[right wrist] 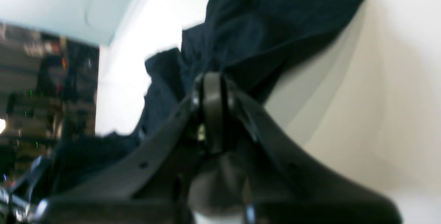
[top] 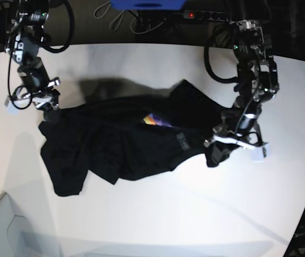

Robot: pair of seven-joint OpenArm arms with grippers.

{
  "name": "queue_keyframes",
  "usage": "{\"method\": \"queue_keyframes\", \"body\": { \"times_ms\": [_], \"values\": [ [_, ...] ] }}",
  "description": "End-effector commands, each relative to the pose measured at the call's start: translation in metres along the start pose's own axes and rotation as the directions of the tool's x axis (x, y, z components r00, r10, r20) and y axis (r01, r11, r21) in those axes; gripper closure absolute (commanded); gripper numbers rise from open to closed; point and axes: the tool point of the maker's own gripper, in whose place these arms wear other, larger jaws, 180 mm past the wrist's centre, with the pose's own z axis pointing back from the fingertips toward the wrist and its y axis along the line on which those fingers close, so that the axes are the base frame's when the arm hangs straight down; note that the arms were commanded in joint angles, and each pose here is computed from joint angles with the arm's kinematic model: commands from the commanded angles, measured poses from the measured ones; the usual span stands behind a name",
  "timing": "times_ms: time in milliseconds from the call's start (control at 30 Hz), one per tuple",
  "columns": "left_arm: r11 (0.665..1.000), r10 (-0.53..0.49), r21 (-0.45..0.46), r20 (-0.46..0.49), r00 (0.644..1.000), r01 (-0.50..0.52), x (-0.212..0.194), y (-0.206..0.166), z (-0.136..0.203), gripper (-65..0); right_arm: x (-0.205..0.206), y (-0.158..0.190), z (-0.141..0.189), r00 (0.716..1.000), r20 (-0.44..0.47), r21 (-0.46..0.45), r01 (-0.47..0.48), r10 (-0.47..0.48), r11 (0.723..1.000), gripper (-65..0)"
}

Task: Layout the t-shirt on the table in an organized manner, then fold the t-shirt properly
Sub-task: 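Pull the shirt taut between both grippers, stretching it wide, then lift the shirt with both grippers and lay it flat on the table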

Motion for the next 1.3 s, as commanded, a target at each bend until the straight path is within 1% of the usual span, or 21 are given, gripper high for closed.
{"method": "queue_keyframes", "body": {
  "times_ms": [0,67,133,233,300,400,467,533,633,733,867,1000,1067,1200,1267],
  "values": [
    [1.000,-0.008,-0.028,0.042,0.999,0.009,0.013,-0.009,-0.004,-0.2,0.013,0.006,0.002,0.999,0.036,0.027,-0.013,0.012,1.000,0.0],
    [1.000,-0.001,-0.018,0.022,1.000,0.001,0.007,-0.005,-0.008,-0.2,0.017,0.005,0.002,0.999,0.034,0.025,-0.031,0.030,0.999,0.0],
    [1.000,0.013,0.011,0.027,1.000,-0.013,0.009,0.007,-0.008,-0.2,0.019,0.000,0.002,0.999,0.032,0.013,-0.040,0.039,0.999,0.0],
    [0.996,0.046,0.077,0.072,0.996,-0.051,0.024,0.036,0.002,-0.2,0.023,-0.014,0.003,0.998,0.028,-0.016,-0.051,0.051,0.999,0.0],
    [0.989,0.059,0.126,0.127,0.990,-0.075,0.041,0.058,0.013,-0.2,0.027,-0.019,0.005,0.998,0.032,-0.030,-0.049,0.050,0.998,0.0],
    [0.978,0.070,0.180,0.169,0.983,-0.101,0.052,0.082,0.028,-0.2,0.024,-0.015,0.004,0.998,0.028,-0.020,-0.050,0.050,0.999,0.0],
    [0.978,0.043,0.194,0.188,0.981,-0.080,0.063,0.087,0.034,-0.2,0.015,-0.005,0.001,0.999,0.012,0.004,-0.040,0.040,0.999,0.0],
    [0.977,0.029,0.202,0.179,0.983,-0.065,0.061,0.089,0.041,-0.2,0.007,0.008,-0.001,0.999,0.000,0.038,-0.040,0.040,0.998,0.0],
    [0.981,0.013,0.186,0.167,0.986,-0.045,0.061,0.079,0.053,-0.2,-0.011,0.039,0.001,0.998,-0.039,0.113,-0.052,0.057,0.992,0.0],
    [0.989,0.012,0.146,0.183,0.983,-0.039,0.064,0.063,0.066,-0.2,-0.009,0.074,0.007,0.996,-0.018,0.199,-0.083,0.088,0.976,0.0],
    [0.995,0.007,0.092,0.215,0.977,-0.028,0.076,0.044,0.075,-0.2,0.013,0.108,0.016,0.991,0.055,0.276,-0.136,0.126,0.952,0.0],
    [0.998,-0.018,0.059,0.254,0.967,0.003,0.090,0.027,0.079,-0.2,0.034,0.127,0.015,0.980,0.112,0.318,-0.191,0.164,0.929,0.0],
    [0.999,-0.031,0.031,0.291,0.956,0.023,0.104,0.014,0.079,-0.2,0.047,0.140,0.011,0.973,0.147,0.343,-0.217,0.177,0.914,0.0],
    [0.999,-0.036,-0.012,0.358,0.933,0.043,0.132,-0.003,0.075,-0.2,0.068,0.163,0.006,0.962,0.211,0.386,-0.243,0.172,0.890,0.0],
    [0.996,-0.063,-0.027,0.398,0.915,0.081,0.153,-0.011,0.075,-0.2,0.079,0.174,0.005,0.955,0.246,0.405,-0.258,0.167,0.877,0.0]
  ]
}}
